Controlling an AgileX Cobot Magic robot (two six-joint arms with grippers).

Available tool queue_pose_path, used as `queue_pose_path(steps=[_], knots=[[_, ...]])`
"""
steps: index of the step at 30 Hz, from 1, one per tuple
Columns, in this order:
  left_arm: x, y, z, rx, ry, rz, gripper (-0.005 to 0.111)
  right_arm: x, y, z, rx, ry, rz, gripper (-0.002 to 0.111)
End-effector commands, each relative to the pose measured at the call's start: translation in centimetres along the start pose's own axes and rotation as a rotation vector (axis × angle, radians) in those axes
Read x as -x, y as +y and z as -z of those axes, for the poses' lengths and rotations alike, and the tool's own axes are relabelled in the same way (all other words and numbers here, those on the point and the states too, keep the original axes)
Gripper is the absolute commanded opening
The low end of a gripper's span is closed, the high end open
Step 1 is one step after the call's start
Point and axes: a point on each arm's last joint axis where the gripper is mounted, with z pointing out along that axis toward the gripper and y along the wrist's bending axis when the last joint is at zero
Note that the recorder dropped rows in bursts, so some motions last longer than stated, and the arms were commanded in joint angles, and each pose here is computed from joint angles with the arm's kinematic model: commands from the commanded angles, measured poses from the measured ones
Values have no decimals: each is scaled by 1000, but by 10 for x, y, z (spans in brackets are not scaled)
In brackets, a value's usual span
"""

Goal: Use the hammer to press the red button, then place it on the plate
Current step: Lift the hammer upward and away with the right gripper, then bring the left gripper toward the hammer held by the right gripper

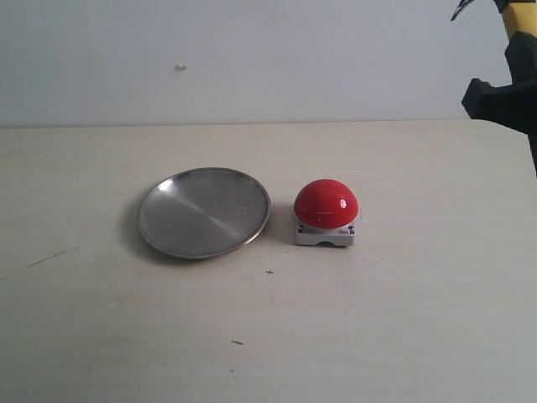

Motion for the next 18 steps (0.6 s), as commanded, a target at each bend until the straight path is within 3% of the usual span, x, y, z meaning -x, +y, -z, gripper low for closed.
queue_pose_path(steps=[1, 7, 10, 14, 18], knots=[[-8, -20, -18, -222, 152, 1, 8, 13, 18, 7, 67, -89, -16, 0], [-7, -33, -73, -298, 345, 31, 24, 21, 51, 19, 238, -91, -157, 0], [-17, -37, -106, -392, 436, 84, 34, 30, 63, 19, 272, -98, -171, 0], [-46, -40, -149, -530, 547, 225, 45, 29, 74, 10, 231, -68, -125, 0], [-76, -47, -184, -618, 619, 294, 49, 13, 81, 2, 132, -69, -64, 0]])
